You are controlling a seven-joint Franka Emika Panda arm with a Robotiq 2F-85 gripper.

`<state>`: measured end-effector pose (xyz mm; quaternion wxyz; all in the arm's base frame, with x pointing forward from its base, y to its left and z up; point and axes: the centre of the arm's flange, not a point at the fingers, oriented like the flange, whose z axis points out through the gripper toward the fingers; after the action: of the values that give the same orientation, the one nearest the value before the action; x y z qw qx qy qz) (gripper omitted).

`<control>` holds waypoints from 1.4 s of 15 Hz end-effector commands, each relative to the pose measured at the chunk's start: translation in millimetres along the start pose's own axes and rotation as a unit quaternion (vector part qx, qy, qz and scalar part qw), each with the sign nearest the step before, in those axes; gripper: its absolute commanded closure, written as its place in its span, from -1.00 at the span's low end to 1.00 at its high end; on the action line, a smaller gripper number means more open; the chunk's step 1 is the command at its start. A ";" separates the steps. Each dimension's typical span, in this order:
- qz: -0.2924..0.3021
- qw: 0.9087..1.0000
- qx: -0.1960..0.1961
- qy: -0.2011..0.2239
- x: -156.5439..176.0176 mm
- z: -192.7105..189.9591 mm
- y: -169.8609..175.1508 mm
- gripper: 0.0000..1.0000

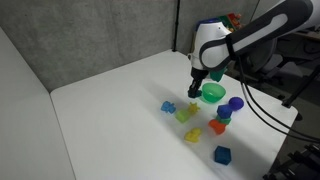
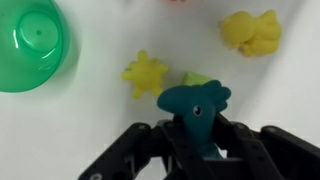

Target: Remove the blue block from the green bowl and put it on top of the green block then remove the green toy from the bowl and put it on the table

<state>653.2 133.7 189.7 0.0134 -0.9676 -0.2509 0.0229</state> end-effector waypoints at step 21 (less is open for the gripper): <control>-0.074 0.957 0.093 -0.265 -163.1 113.2 -42.6 0.82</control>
<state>501.0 104.6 88.9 0.0376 -0.9094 -0.3019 0.2835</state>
